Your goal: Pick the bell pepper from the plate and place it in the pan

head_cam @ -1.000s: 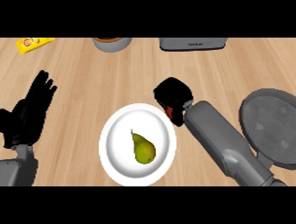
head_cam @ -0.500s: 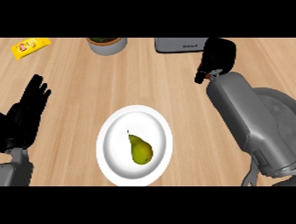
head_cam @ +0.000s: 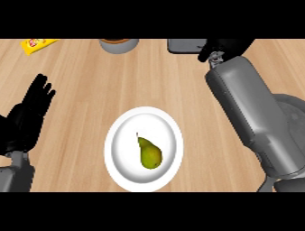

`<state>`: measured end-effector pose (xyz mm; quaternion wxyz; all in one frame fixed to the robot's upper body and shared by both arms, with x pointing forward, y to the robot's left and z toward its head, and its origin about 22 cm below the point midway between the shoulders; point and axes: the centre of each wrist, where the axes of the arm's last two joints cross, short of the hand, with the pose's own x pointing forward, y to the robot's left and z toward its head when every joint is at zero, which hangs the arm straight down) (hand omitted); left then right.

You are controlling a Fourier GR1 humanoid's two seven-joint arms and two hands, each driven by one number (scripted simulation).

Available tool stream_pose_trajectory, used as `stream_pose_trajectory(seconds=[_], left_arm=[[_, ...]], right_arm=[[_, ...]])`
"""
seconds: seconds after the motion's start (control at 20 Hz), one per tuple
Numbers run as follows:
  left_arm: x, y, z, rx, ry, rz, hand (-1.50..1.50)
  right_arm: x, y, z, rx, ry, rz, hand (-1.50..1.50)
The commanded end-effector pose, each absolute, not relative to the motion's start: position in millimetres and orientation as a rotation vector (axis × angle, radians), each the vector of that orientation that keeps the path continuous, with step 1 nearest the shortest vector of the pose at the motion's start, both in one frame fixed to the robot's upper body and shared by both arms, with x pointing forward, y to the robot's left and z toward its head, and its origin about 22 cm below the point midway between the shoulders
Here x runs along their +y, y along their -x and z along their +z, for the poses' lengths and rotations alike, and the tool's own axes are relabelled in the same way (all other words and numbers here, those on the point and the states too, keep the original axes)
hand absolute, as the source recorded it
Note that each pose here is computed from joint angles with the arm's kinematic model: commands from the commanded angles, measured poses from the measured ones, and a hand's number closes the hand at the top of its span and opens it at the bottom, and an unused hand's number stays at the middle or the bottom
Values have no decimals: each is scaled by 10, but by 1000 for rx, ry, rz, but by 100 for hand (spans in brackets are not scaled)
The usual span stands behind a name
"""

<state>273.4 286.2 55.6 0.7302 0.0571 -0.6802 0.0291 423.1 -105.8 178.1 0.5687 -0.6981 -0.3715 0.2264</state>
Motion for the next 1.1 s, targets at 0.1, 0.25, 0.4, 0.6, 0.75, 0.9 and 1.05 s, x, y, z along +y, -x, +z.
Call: stream_pose_trajectory(seconds=[0.1,0.25,0.4,0.6,0.75,0.9,1.05], left_arm=[[2812,-2724,571,-1503,-134,69,0],[2763,-2779,560,-1512,-124,72,0],[2801,-2714,582,-1496,-129,65,0],[2764,-2679,677,-1505,-135,70,0],[2759,-2753,660,-1500,-107,70,0],[2886,-2716,520,-1520,-104,68,0],[2755,-2784,596,-1504,-105,56,0]], right_arm=[[-1553,-4108,1940,-733,1744,273,150],[-1673,-3935,2016,-734,1718,219,150],[-2255,-3726,1743,-723,1756,186,150],[-2601,-3353,1790,-726,1775,131,150],[-2938,-3131,1551,-743,1760,66,150],[-3237,-2894,1387,-776,1728,105,150],[-3410,-2772,998,-793,1690,115,150]])
